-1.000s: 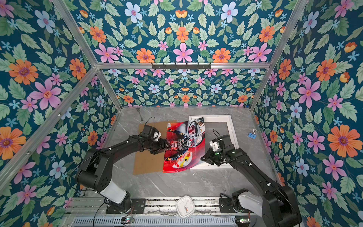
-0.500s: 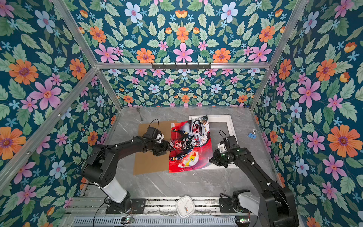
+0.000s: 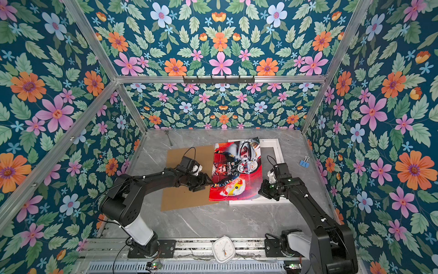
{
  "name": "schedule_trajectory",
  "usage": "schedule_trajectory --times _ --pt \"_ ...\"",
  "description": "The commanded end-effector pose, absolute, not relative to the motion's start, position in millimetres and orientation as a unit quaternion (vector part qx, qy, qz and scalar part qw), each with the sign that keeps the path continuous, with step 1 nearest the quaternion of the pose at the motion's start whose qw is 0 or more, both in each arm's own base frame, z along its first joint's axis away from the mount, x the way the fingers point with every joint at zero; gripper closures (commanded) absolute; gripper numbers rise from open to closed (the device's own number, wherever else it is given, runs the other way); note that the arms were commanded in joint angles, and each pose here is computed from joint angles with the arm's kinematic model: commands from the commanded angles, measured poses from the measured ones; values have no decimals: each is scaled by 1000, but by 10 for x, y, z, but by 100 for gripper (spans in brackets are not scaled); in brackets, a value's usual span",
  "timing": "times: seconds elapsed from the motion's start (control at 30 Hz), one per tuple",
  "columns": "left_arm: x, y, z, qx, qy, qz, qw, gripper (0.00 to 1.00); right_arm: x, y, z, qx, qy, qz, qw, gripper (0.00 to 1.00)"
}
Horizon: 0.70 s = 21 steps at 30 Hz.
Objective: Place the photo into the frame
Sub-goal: 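Carry the red poster over the white frame with both grippers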
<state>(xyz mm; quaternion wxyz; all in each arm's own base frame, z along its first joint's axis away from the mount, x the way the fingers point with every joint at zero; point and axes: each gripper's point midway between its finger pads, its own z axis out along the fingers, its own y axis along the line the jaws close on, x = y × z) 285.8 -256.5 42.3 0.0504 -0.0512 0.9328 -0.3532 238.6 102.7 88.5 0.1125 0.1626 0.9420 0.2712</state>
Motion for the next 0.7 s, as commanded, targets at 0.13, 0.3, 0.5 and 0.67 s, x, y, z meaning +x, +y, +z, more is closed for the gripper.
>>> schedule_trajectory --times 0.13,0.3,0.5,0.67 --pt "2873 -2732 376 -51 923 -380 43 33 2416 860 852 182 936 275 119 100" --pt "2915 -2830 363 -43 918 -393 41 35 2433 844 847 182 938 270 120 100" --pt "2969 -2903 397 -38 913 -403 43 39 2446 857 853 178 938 274 121 100" --pt "3022 -2983 427 -35 909 -414 43 44 2446 865 863 174 937 276 123 100"
